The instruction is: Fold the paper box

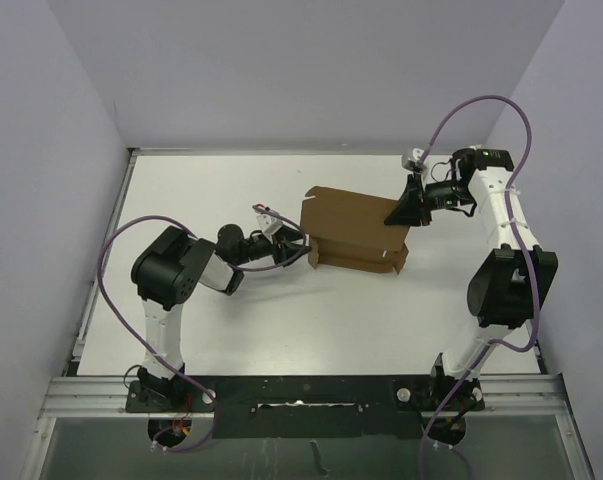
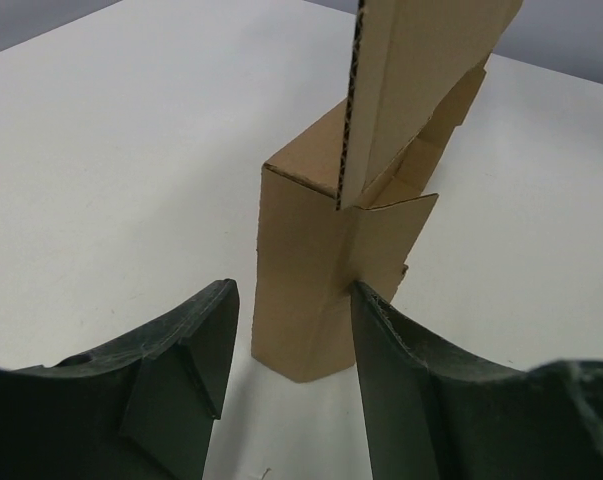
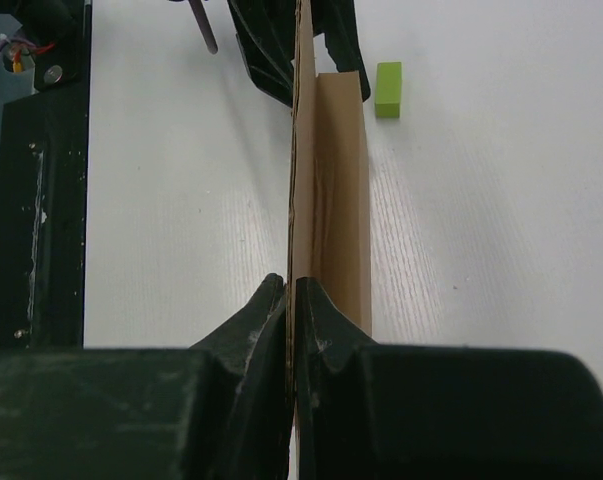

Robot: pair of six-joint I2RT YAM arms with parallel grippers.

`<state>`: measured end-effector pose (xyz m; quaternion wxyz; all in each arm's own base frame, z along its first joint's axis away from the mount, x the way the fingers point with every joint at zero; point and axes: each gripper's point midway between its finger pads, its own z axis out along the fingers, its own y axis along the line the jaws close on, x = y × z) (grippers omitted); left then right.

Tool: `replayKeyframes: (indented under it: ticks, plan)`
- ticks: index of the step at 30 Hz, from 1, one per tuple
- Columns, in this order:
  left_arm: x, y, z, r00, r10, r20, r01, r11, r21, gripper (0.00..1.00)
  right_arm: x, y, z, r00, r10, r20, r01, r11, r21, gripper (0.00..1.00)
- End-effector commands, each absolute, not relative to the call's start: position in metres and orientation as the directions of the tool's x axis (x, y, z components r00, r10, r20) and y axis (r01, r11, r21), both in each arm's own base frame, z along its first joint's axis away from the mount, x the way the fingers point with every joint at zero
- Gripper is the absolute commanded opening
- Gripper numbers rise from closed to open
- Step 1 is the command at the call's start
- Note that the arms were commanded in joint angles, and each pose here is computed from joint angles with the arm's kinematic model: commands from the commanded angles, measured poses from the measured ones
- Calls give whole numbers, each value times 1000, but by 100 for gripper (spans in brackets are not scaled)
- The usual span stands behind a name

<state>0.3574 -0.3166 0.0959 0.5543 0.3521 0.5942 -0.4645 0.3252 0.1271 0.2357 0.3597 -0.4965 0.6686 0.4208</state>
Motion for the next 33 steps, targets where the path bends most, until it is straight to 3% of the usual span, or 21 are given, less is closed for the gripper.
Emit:
replayKeyframes:
  ticks: [1,33]
  plan:
    - [372,-323,101,-53,-100,-994,914,396,-88,48,326,132,252,-231,-310,-922,-971,137,197,0]
    - [396,-319,107,23,-95,-995,804,593,-38,57,330,135,249,-290,-291,-912,-955,143,259,0]
